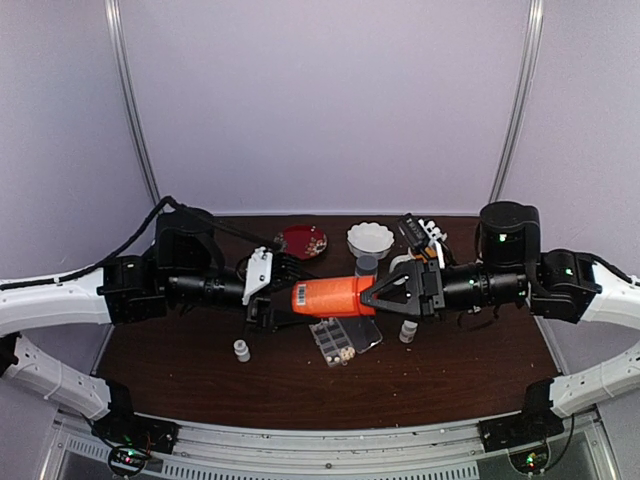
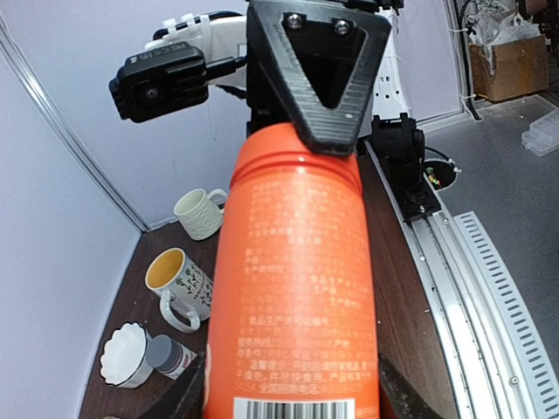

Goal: Sort the pills into containers
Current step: Screw the lid of the pill bottle onto the pill bottle.

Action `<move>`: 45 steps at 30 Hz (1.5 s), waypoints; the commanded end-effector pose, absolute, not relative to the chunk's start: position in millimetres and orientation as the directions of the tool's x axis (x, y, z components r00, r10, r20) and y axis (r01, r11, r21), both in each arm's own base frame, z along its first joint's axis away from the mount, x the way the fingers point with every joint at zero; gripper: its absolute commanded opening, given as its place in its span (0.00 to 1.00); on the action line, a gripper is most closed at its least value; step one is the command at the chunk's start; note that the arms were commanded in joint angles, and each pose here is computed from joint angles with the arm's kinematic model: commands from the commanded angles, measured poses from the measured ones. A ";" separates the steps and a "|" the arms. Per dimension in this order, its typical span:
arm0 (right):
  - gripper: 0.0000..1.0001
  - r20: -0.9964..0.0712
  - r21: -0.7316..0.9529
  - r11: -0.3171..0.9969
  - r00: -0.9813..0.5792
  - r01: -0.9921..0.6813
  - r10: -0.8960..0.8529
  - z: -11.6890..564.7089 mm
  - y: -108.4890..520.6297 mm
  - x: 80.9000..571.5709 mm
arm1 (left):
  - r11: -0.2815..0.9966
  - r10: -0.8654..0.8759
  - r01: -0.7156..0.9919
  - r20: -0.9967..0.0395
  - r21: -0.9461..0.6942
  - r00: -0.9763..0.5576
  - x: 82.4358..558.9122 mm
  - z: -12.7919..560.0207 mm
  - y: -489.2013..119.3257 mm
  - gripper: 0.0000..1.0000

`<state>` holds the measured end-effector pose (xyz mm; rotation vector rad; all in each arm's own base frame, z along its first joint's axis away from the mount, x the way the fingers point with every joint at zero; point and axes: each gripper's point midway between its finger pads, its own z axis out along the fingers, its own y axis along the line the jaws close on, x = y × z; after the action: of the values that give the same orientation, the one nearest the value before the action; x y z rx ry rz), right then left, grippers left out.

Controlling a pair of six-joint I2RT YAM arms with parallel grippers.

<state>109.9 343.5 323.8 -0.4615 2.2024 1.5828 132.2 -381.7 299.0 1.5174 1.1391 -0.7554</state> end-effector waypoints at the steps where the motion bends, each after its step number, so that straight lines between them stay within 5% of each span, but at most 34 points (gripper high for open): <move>1: 0.29 -0.499 0.859 0.127 -0.866 -0.496 -0.005 371.1 344.0 94.1 | 0.136 0.248 0.873 -0.869 0.469 0.428 158.0 320.5 -383.2 0.00; 5: 0.85 -0.721 0.668 0.216 -0.691 -0.712 -0.047 366.3 322.4 96.2 | 0.156 0.218 0.887 -0.891 0.435 0.399 155.3 320.3 -379.5 0.00; 8: 0.99 -0.861 0.439 0.312 -0.493 -0.843 -0.120 351.3 305.0 106.7 | 0.159 0.205 0.897 -0.903 0.411 0.378 152.3 320.0 -375.9 0.00; 14: 1.00 -0.959 -0.100 0.181 0.046 -0.978 -0.281 346.3 294.3 98.7 | 0.127 0.161 0.931 -0.933 0.342 0.321 142.3 322.0 -376.7 0.00; 21: 1.00 -0.795 -0.551 0.076 0.495 -0.831 -0.351 337.1 297.8 109.5 | 0.017 0.122 0.963 -0.956 0.269 0.265 123.8 321.2 -384.6 0.00; 39: 0.91 -0.732 -0.627 -0.013 0.595 -0.779 -0.333 328.5 324.1 102.1 | -0.076 0.142 0.980 -0.971 0.184 0.193 114.6 310.2 -398.4 0.00; 45: 0.70 -0.731 -0.612 -0.030 0.580 -0.790 -0.359 320.3 331.1 105.0 | -0.086 0.143 0.980 -0.971 0.180 0.191 112.9 309.1 -398.4 0.00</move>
<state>102.3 326.3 312.7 -1.6485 0.9852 0.4640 114.4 -394.8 283.7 1.4862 1.2123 -1.0161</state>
